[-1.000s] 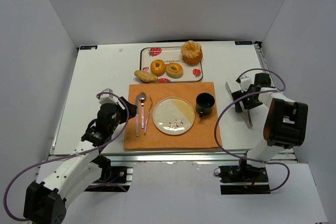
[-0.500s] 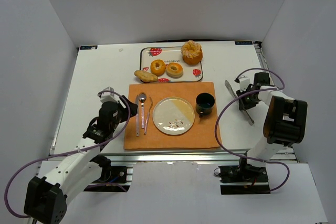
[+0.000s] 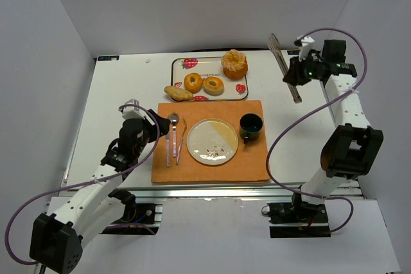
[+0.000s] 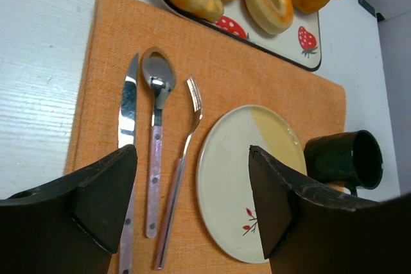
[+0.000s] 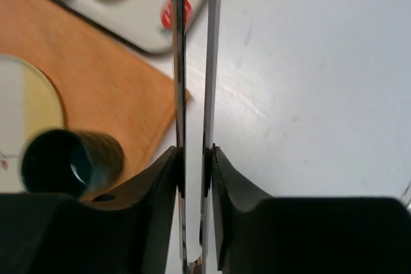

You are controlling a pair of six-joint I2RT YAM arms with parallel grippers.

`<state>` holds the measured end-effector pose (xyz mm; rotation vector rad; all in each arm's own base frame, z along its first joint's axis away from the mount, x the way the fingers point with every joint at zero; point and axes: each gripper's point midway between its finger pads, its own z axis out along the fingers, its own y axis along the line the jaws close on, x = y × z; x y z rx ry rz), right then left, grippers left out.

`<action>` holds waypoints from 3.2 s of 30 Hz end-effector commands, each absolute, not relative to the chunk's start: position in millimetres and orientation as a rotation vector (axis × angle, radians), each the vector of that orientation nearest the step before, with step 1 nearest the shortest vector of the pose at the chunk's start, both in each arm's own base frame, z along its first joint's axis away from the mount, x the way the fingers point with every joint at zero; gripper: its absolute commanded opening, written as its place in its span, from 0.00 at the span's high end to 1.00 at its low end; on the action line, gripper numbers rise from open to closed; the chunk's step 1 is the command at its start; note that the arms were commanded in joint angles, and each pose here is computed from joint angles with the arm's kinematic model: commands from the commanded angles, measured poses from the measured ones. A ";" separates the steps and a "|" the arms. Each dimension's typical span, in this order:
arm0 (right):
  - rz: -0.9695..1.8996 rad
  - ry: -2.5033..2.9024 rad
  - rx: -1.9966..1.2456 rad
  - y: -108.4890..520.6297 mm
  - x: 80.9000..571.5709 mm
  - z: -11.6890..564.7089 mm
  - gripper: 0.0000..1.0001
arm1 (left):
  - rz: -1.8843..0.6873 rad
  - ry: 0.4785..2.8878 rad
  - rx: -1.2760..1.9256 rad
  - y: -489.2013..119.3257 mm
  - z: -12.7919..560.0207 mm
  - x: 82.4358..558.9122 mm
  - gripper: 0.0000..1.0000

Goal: Place the bread

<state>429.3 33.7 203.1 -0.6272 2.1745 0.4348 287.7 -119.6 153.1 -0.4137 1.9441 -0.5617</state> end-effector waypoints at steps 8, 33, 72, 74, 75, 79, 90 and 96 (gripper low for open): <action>0.829 2.013 -0.636 124.7 453.9 261.8 0.60 | -0.655 1.850 -0.423 -130.9 191.6 301.5 0.20; 0.602 2.084 -0.108 135.1 535.9 236.5 0.58 | -0.695 1.805 -0.502 -130.8 196.1 307.2 0.20; 0.507 2.141 -0.136 139.2 542.5 206.9 0.54 | -0.685 1.801 -0.518 -126.2 191.2 302.8 0.20; 0.510 2.137 -0.134 139.4 541.5 210.4 0.54 | -0.686 1.799 -0.518 -126.0 191.7 302.4 0.20; 0.513 2.137 -0.133 139.5 539.9 211.1 0.54 | -0.684 1.800 -0.519 -125.6 191.5 302.2 0.20; 0.513 2.129 -0.130 139.3 539.1 215.2 0.53 | -0.685 1.796 -0.523 -124.4 191.2 300.6 0.20; 0.523 2.146 -0.119 139.4 533.7 213.3 0.52 | -0.678 1.793 -0.528 -122.0 191.6 298.4 0.20; 0.529 2.152 -0.137 139.6 528.6 213.9 0.52 | -0.683 1.788 -0.532 -122.1 192.2 298.3 0.20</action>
